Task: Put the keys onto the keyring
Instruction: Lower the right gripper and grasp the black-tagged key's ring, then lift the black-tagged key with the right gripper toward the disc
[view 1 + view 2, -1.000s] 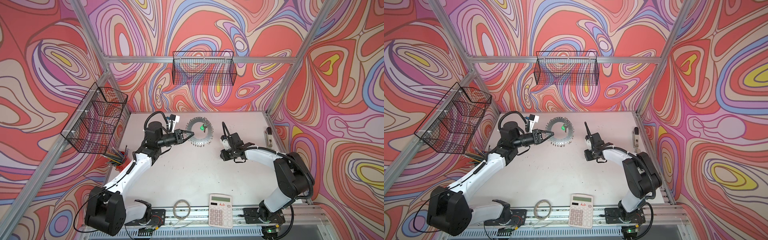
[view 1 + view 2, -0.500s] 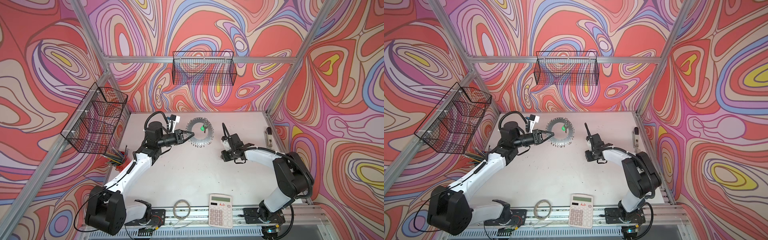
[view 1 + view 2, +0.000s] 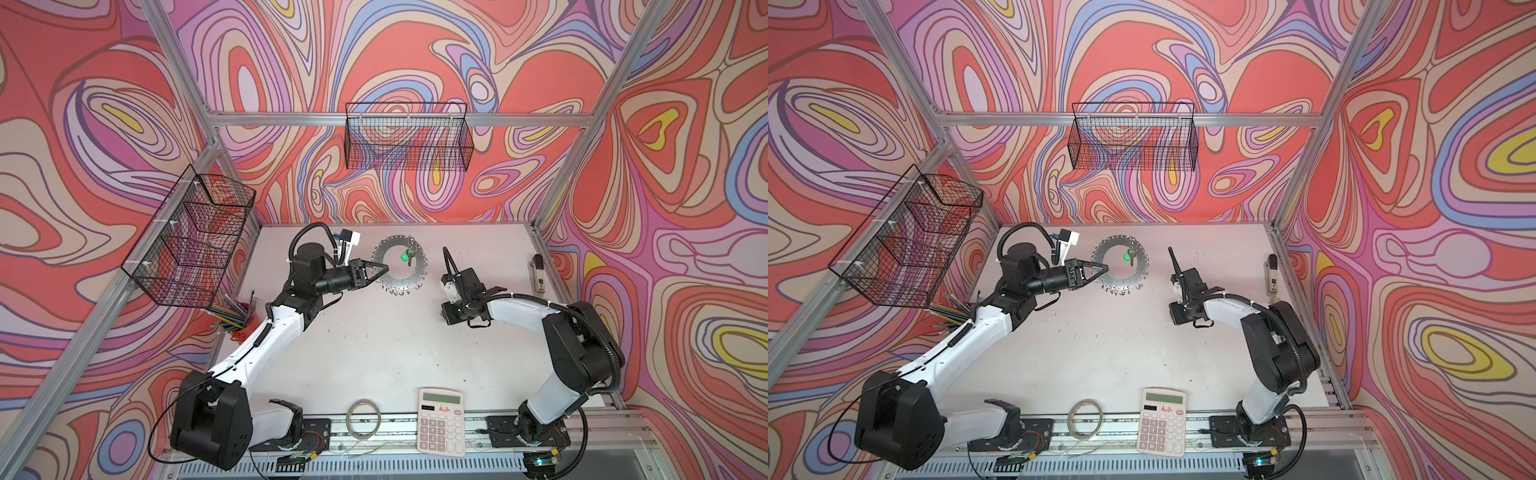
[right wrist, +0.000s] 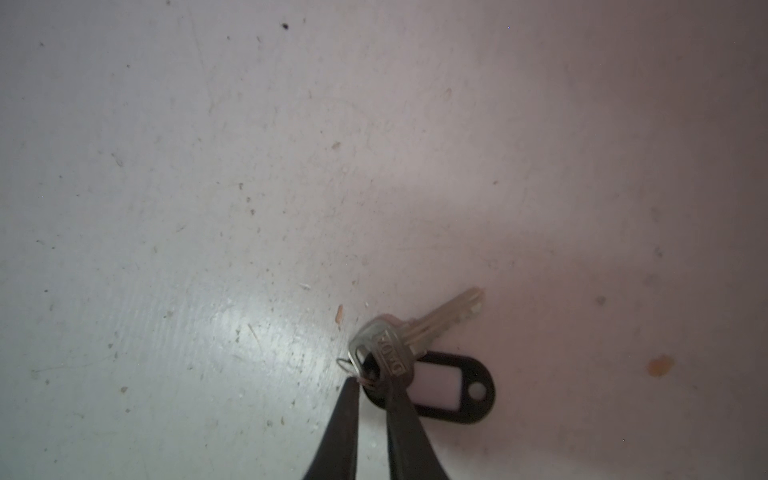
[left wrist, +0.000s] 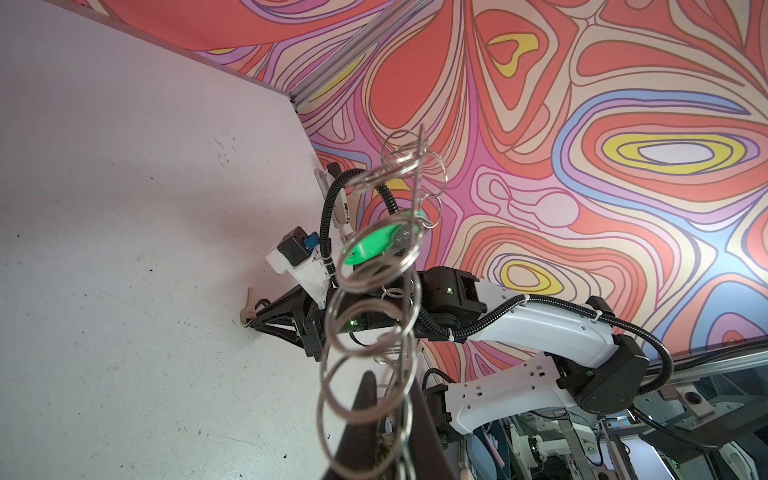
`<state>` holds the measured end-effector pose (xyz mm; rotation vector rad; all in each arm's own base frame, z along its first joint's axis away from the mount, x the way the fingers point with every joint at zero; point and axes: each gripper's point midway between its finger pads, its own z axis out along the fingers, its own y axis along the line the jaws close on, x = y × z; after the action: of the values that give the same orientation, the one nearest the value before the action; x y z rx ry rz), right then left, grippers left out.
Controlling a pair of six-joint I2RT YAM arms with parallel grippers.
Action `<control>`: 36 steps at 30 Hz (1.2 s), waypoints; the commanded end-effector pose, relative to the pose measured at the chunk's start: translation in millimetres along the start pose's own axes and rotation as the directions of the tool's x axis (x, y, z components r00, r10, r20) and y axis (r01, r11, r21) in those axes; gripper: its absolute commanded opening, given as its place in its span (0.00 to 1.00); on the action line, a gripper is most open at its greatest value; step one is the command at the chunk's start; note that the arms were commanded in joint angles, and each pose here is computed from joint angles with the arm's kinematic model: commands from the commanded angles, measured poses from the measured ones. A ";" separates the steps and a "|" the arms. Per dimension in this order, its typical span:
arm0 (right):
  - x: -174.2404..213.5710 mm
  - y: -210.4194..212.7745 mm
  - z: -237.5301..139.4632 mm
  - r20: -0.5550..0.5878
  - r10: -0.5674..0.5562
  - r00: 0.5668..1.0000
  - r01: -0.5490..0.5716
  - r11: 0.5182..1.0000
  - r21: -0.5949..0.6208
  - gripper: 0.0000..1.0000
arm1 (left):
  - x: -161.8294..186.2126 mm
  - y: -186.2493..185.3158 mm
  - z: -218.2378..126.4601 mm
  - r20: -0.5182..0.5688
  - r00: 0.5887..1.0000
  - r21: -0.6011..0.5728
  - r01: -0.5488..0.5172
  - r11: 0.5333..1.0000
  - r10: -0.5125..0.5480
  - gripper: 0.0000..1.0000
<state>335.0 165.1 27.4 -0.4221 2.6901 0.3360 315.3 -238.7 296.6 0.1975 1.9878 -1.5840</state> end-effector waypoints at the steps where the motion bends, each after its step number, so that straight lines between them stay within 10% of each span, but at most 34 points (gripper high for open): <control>1: -4.7 5.6 3.2 0.007 -0.019 1.000 0.019 1.000 -0.024 0.12 | -8.7 -10.9 -1.2 0.006 0.999 0.031 -0.045 0.999 0.045 0.00; 23: -11.5 17.0 -2.6 0.043 -0.026 0.999 0.029 0.996 -0.085 0.00 | -6.6 -9.6 -2.6 0.001 0.999 0.024 -0.041 0.999 0.041 0.00; 36: -12.8 15.6 2.1 0.043 -0.028 0.999 0.031 0.996 -0.079 0.15 | -4.6 -8.7 -3.7 -0.005 0.999 0.018 -0.040 0.999 0.040 0.00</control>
<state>337.9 179.1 33.5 -0.4442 2.6507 0.4375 315.8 -236.9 288.3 0.1835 2.0216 -1.5764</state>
